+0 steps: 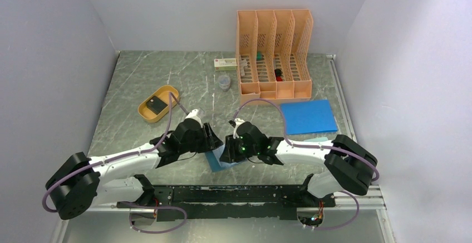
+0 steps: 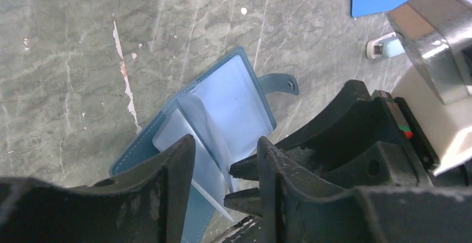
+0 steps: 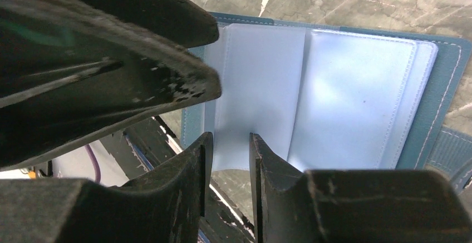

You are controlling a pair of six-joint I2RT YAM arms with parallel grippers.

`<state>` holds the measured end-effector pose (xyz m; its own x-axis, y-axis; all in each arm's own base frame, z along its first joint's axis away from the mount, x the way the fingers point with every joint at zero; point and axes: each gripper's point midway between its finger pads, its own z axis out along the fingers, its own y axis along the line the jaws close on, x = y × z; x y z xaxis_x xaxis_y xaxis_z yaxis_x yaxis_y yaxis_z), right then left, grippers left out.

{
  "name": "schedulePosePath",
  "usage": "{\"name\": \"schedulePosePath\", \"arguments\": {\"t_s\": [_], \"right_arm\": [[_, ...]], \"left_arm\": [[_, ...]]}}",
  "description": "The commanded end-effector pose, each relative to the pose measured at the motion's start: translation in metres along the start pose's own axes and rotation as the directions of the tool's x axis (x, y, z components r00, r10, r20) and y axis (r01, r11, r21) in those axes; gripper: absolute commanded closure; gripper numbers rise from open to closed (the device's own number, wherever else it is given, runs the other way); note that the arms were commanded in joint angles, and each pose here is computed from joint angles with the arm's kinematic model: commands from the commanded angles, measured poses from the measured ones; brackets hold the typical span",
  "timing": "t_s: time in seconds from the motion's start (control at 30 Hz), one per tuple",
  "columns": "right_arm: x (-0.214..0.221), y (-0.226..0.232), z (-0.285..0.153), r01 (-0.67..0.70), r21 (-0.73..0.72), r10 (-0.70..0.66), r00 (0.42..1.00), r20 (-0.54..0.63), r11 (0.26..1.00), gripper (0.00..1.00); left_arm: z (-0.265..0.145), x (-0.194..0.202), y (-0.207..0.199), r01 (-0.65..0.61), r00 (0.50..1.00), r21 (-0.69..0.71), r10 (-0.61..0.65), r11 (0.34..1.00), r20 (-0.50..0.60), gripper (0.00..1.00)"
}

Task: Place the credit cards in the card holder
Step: Open the card holder at the center of the board.

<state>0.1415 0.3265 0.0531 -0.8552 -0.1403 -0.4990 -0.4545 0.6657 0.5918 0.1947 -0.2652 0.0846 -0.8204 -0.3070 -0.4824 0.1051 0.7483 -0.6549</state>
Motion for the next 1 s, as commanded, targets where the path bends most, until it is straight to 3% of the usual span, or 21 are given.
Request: {"name": "schedulePosePath", "arguments": {"t_s": [0.0,0.33,0.47,0.67,0.97], "right_arm": [[-0.003,0.006,0.002,0.030,-0.013,-0.030,1.000,0.011,0.999,0.66],[-0.006,0.009,-0.003,0.037,-0.015,-0.037,0.999,0.021,0.999,0.66],[-0.015,0.004,-0.022,0.041,0.034,-0.044,0.995,0.088,0.999,0.62],[-0.019,-0.022,-0.058,0.006,0.144,-0.036,0.977,0.210,0.990,0.56],[-0.003,-0.036,-0.061,-0.010,0.185,-0.023,0.984,0.176,0.983,0.48]], "left_arm": [[0.008,0.008,-0.001,-0.002,0.999,0.023,0.002,1.000,-0.036,0.54],[0.017,0.016,0.015,-0.040,0.997,-0.034,0.037,0.999,-0.069,0.95],[0.018,0.016,0.019,-0.110,0.992,-0.031,0.108,0.993,-0.071,0.95],[0.032,0.035,0.000,-0.209,0.959,0.123,0.228,0.970,-0.169,0.95],[0.050,0.043,-0.027,-0.195,0.942,0.242,0.250,0.951,-0.225,0.95]]}}
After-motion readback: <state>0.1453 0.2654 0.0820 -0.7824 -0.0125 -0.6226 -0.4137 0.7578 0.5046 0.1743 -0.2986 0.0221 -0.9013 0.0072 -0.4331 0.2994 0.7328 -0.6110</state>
